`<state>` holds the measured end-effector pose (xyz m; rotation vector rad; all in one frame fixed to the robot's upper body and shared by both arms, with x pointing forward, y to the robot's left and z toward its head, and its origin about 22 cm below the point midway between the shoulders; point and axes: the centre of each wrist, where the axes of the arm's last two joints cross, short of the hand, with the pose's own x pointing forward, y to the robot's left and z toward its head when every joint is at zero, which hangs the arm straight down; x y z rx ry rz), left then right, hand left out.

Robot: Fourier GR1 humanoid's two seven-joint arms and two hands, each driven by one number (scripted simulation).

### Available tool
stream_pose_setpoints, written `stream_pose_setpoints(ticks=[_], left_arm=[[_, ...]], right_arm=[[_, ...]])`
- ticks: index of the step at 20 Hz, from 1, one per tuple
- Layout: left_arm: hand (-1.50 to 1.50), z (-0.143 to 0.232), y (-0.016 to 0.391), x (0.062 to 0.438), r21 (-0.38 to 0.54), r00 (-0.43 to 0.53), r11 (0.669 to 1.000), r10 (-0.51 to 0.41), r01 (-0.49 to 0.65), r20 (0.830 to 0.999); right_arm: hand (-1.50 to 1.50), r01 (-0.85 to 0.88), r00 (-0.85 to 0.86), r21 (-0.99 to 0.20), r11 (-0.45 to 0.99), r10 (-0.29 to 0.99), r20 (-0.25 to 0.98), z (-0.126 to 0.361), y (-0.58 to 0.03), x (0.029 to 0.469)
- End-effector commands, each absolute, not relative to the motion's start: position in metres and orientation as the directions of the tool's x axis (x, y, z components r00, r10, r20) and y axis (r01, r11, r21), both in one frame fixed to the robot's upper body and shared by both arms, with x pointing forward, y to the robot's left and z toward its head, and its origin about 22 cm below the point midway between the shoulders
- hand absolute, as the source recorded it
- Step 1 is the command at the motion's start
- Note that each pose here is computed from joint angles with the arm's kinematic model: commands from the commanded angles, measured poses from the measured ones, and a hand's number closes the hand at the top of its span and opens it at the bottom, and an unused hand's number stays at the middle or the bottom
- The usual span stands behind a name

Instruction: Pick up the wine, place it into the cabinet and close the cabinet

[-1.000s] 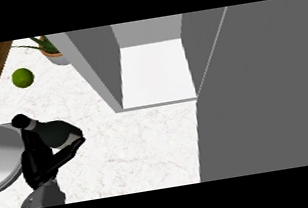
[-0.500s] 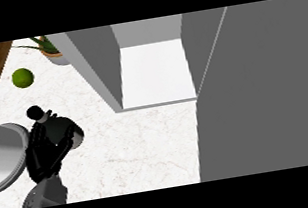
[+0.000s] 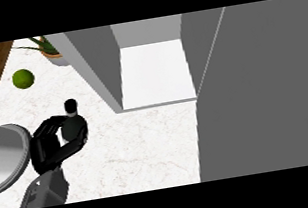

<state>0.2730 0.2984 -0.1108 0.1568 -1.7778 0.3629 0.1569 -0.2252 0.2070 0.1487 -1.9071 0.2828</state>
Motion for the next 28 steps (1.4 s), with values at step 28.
stream_pose_setpoints(ticks=[28], left_arm=[[1.50, 0.047, 0.239, 0.218, -0.131, -0.345, 0.982, 0.170, 0.135, 0.923]], right_arm=[[-1.50, -0.298, -0.360, -0.085, 0.951, -0.030, 0.932, 0.212, -0.223, 0.138]])
